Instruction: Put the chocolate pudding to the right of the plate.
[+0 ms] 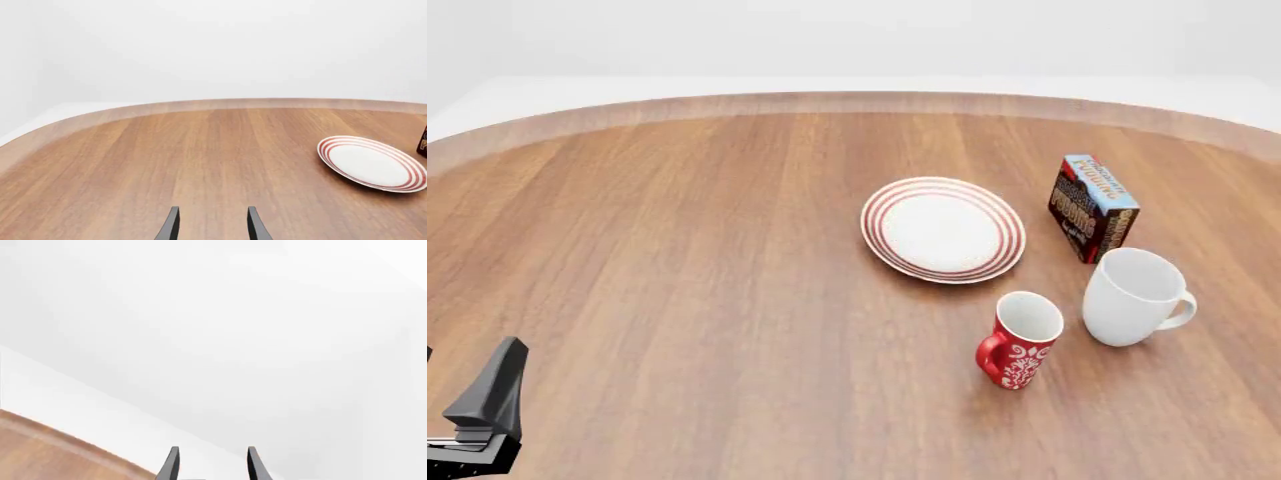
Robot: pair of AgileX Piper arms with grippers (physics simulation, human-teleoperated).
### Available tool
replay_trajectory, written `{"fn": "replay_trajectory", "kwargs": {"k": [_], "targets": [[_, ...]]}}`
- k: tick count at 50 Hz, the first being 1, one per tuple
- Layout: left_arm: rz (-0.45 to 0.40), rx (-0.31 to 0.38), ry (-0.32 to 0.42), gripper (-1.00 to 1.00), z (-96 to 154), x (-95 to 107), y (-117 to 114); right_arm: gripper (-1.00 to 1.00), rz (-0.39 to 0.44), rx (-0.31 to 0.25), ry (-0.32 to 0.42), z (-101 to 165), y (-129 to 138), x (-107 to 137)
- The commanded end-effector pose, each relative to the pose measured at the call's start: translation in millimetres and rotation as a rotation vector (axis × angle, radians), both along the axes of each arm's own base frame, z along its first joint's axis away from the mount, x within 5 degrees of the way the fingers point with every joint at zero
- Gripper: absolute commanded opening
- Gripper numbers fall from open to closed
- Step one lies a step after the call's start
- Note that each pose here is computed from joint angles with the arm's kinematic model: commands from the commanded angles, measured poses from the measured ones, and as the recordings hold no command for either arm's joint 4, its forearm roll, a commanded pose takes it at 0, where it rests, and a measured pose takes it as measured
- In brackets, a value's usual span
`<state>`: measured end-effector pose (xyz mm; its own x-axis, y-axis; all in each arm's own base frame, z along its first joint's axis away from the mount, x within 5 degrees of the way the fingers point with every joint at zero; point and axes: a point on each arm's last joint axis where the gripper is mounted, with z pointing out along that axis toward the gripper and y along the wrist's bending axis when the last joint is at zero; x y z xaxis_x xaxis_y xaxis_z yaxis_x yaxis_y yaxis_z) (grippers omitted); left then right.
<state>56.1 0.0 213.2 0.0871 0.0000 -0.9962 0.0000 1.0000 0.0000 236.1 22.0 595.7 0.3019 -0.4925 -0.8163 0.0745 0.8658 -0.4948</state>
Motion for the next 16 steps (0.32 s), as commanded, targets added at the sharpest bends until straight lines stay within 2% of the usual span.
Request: {"fn": "replay_trajectory", "kwargs": {"k": [1,3,4,5,9,11,16], "targets": [[0.0,0.0,0.0,1.0,0,0,0,1.0,-0.104,-0.315,-0.844,52,-17,-225],[0.0,0.0,0.0,1.0,0,0,0,1.0,-0.181,-0.303,-0.846,54,-27,-251],[0.0,0.0,0.0,1.0,0,0,0,1.0,-0.13,-0.294,-0.879,48,-27,-246],[0.0,0.0,0.0,1.0,0,0,0,1.0,-0.119,-0.307,-0.873,46,-24,-241],[0.0,0.0,0.0,1.0,0,0,0,1.0,-0.104,-0.315,-0.877,43,-21,-234],[0.0,0.0,0.0,1.0,0,0,0,1.0,-0.083,-0.298,-0.867,46,-24,-240],[0.0,0.0,0.0,1.0,0,0,0,1.0,-0.09,-0.304,-0.876,40,-22,-236]]}}
